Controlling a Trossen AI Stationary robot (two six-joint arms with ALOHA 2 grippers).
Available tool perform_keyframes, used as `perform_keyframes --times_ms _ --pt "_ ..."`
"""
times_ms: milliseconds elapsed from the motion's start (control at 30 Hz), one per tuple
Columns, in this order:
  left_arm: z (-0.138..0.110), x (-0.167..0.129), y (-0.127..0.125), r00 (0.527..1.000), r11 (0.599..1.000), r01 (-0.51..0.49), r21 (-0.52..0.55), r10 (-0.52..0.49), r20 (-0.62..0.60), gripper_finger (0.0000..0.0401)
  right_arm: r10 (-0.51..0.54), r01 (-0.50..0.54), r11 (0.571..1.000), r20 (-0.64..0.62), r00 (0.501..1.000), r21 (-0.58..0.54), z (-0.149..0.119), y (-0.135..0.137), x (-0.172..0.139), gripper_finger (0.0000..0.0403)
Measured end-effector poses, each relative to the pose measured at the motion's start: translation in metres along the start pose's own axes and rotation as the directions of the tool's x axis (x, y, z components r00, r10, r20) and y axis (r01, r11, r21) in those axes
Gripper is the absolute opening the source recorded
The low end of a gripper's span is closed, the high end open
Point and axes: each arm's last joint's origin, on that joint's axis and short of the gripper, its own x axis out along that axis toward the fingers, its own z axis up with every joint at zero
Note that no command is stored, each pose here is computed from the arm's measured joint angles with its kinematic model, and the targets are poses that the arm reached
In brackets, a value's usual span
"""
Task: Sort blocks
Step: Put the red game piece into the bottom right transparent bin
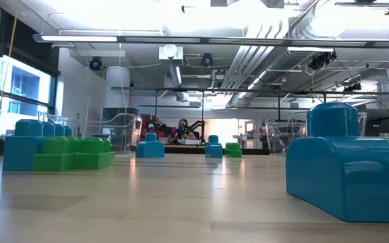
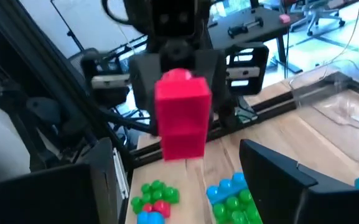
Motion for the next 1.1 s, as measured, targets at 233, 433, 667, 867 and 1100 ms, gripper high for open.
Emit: perform_keyframes --times_ms 233,433,667,867,1100 --pt "-0.010 0.017 0.001 0.999 0.991 -0.009 0.133 0.005 0.033 0.0086 0.019 -0.016 0.999 0.120 0.993 -0.029 0.014 -0.003 0.001 0.0220" --pt "-0.003 0.028 0.012 0.989 0.991 -0.038 0.130 0.018 0.146 0.0090 -0.002 0.007 0.999 0.091 0.996 -0.050 0.012 -0.007 0.002 0.0220" --pt "0.001 0.029 0.019 0.990 0.991 -0.005 0.130 -0.014 0.142 0.0091 0.006 0.004 0.996 0.121 0.993 -0.089 0.015 -0.007 0.002 0.0218" --pt "0.001 0.029 0.021 0.990 0.994 0.029 0.110 -0.044 0.134 0.0091 -0.025 0.040 0.993 0.134 0.991 -0.110 0.017 -0.012 0.002 0.0170" --pt "0.002 0.030 0.024 0.990 0.994 0.020 0.109 -0.035 0.137 0.0092 -0.013 0.028 0.994 0.134 0.991 -0.110 0.016 -0.018 0.013 0.0104"
